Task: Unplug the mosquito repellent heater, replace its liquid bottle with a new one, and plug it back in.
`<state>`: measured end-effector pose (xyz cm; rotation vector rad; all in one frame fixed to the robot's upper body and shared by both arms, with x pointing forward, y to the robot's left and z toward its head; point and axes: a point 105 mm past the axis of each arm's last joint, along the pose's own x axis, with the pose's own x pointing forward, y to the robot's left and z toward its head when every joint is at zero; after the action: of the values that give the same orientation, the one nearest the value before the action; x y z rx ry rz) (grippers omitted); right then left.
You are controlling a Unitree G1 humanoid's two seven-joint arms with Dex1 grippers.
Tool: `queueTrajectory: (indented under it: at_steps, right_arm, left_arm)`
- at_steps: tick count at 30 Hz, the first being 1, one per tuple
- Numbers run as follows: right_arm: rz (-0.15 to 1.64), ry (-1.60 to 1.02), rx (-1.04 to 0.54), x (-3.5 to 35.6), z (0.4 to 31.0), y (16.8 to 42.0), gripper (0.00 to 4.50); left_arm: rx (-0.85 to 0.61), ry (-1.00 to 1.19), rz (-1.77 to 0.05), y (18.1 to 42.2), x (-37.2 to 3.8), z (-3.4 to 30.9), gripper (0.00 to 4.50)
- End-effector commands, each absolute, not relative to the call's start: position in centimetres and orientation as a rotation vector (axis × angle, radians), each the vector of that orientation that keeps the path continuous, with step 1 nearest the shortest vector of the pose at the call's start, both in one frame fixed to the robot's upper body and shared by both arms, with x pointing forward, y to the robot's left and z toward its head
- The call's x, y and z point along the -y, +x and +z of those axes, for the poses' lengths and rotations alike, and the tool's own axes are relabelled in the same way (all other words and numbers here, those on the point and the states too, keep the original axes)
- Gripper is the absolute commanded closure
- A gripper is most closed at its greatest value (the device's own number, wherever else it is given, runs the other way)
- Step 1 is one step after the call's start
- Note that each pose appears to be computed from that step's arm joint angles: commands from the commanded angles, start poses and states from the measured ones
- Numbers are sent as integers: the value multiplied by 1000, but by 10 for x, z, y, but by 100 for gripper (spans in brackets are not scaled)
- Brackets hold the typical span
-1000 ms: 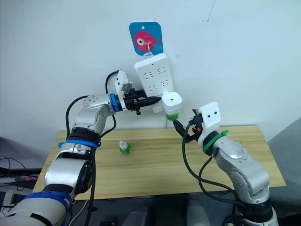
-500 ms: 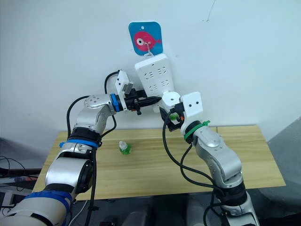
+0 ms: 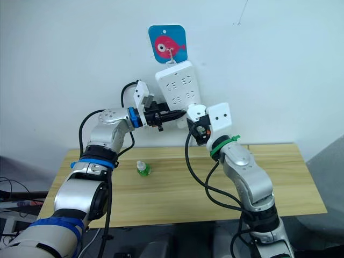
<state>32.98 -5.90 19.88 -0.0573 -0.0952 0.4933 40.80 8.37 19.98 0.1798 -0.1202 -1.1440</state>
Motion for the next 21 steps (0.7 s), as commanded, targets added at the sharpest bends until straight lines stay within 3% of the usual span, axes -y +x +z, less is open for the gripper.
queueTrajectory:
  at_steps: [1, 9, 19, 21]
  right_arm:
    - [511, -63, 163, 65, 216, 311, 157]
    - [509, -62, 151, 69, 218, 306, 157]
    - [506, 28, 194, 91, 223, 306, 157]
    - [497, 67, 190, 98, 222, 307, 157]
  left_arm:
    - [145, 227, -1077, 416, -92, 210, 313]
    - [163, 221, -1049, 419, -96, 213, 313]
    - [176, 188, -939, 414, -123, 202, 3]
    - [181, 192, -901, 409, -131, 199, 1]
